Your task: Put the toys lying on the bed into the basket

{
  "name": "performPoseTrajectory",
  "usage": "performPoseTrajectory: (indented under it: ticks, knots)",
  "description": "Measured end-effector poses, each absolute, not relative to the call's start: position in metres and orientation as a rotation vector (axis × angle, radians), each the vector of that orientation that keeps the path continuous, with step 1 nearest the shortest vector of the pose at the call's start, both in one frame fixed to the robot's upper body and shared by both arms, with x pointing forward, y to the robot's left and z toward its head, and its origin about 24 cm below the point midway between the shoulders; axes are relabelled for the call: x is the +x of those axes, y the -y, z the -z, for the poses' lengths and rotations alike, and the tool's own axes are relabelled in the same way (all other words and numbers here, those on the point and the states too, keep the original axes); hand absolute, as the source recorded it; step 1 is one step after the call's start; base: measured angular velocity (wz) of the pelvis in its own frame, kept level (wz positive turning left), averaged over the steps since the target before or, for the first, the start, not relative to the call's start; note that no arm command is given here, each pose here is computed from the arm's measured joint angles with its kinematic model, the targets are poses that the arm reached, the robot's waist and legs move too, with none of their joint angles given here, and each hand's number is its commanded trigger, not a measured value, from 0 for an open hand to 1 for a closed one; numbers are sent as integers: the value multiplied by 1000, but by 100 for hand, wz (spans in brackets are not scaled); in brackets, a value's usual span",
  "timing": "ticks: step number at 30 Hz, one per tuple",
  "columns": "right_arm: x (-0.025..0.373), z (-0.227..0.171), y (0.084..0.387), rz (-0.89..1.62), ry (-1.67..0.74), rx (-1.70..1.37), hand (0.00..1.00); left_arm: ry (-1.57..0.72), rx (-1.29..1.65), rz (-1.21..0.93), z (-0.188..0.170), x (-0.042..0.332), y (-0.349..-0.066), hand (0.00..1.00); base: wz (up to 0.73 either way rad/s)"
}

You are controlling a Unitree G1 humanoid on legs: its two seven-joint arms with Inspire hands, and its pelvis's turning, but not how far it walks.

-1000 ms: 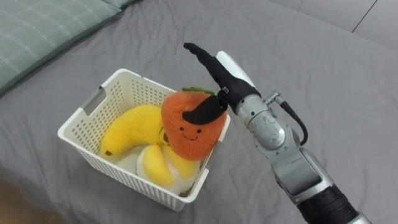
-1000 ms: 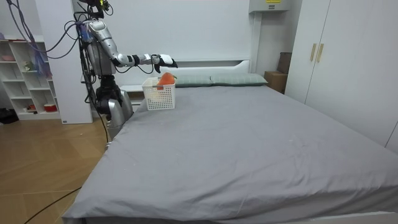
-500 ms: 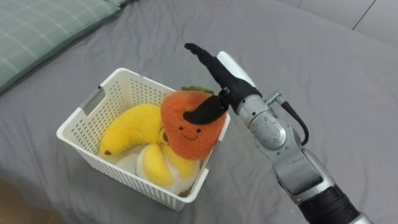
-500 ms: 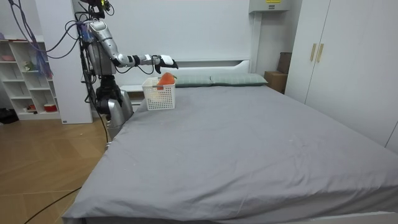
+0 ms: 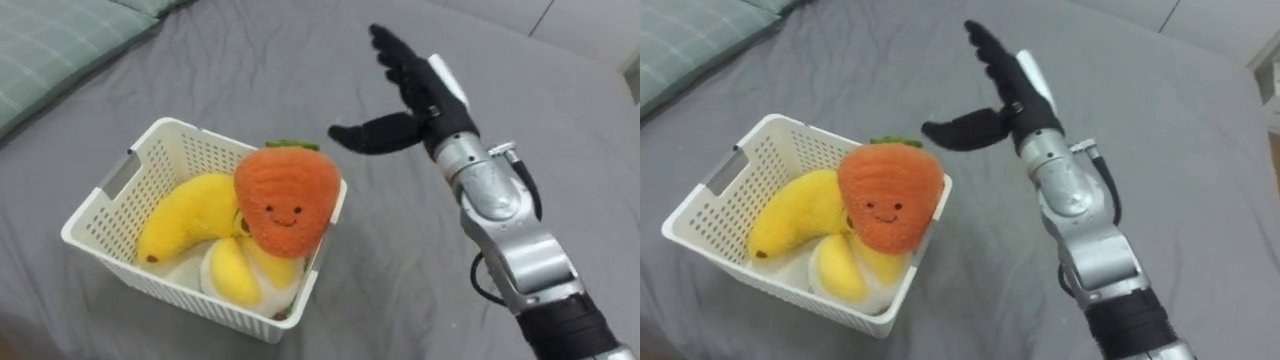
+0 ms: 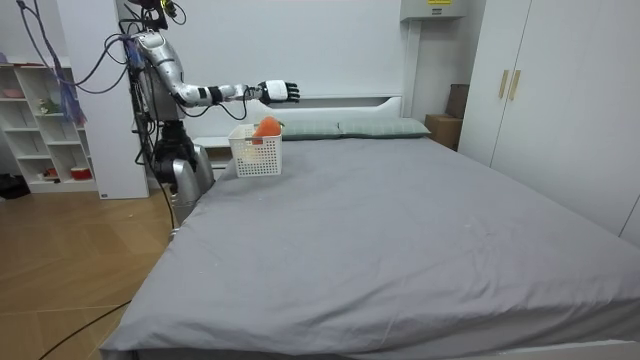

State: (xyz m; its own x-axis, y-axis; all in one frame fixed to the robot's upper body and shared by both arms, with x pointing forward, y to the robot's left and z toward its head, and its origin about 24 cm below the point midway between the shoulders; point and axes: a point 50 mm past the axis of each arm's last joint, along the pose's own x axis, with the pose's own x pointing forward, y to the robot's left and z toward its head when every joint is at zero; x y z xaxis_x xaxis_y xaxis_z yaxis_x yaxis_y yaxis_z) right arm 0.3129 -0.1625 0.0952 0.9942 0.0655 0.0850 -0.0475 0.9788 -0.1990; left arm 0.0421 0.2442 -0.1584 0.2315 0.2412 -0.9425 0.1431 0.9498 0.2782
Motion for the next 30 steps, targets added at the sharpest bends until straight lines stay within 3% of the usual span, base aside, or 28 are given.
performPoseTrajectory:
  ticks: [11,16,22,30]
  knots:
    - [270,-47,256,395,-76,-31,0,-1351,249,-179,158,21,-249,0,-22]
    - [224,-12,314,682,-235,-68,0,-1393,221,-253,157,1,-260,0,-22]
    - [144,63,336,787,-637,-194,0,-1433,238,-267,155,-10,-268,0,-20]
    - [39,129,328,831,-1162,-214,0,-1490,233,-270,157,-19,-267,0,-20]
